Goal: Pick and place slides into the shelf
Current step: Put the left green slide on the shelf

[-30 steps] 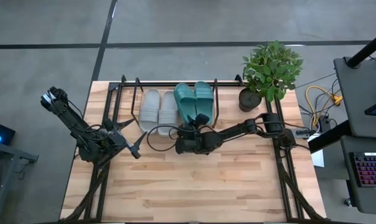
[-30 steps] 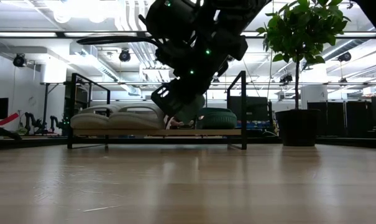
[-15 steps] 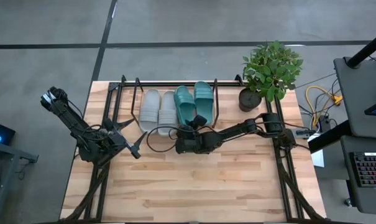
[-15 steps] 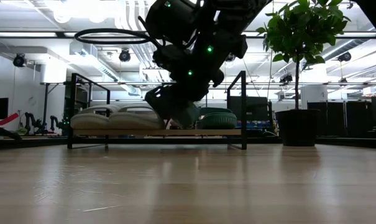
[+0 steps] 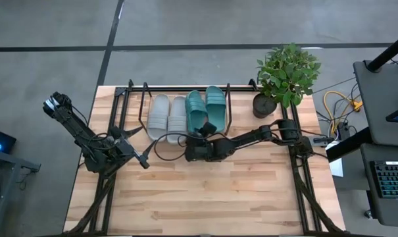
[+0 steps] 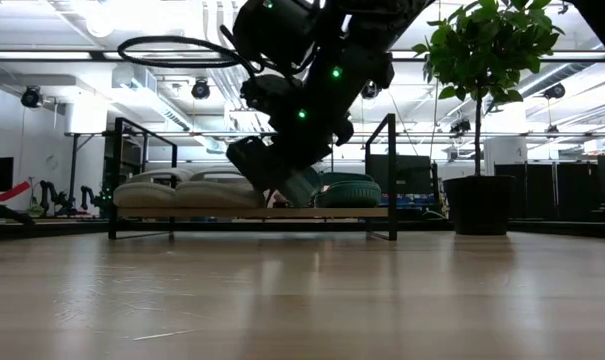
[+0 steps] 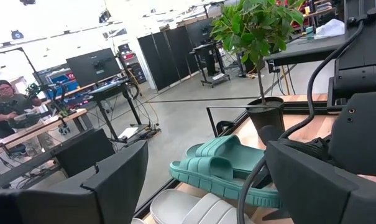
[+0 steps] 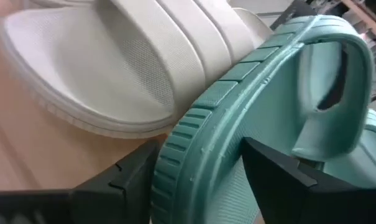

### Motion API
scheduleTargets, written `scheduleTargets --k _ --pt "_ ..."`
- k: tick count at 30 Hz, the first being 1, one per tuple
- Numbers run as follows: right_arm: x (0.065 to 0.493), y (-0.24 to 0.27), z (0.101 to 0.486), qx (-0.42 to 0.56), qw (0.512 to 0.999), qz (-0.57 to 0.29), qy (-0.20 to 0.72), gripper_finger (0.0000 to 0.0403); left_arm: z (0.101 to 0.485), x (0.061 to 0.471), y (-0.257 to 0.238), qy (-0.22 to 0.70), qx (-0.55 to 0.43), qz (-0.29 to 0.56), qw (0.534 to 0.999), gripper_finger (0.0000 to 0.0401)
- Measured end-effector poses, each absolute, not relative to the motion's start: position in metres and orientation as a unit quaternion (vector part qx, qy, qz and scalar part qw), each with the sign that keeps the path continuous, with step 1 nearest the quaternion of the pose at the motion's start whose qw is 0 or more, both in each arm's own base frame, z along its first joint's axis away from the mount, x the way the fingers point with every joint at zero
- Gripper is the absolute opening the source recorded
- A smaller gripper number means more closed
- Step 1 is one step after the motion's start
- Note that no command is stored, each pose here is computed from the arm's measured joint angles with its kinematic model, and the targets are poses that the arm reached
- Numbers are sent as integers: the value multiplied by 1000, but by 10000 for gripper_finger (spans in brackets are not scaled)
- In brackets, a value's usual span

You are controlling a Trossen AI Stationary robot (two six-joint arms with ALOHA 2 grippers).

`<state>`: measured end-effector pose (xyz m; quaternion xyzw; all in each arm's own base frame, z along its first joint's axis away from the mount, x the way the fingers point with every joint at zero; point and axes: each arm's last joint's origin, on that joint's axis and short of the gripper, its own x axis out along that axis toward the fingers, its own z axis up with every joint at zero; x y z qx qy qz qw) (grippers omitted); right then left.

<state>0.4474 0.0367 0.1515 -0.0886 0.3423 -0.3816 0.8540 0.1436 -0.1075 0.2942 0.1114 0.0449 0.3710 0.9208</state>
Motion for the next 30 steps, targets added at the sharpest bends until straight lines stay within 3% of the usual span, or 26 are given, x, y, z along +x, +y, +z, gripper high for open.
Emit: scheduleTargets --k 11,30 --pt "455 37 162 -60 872 -343 345 271 294 144 -108 45 111 371 921 309" --pt "450 39 176 -81 874 -320 357 321 294 144 -108 44 110 371 921 309"
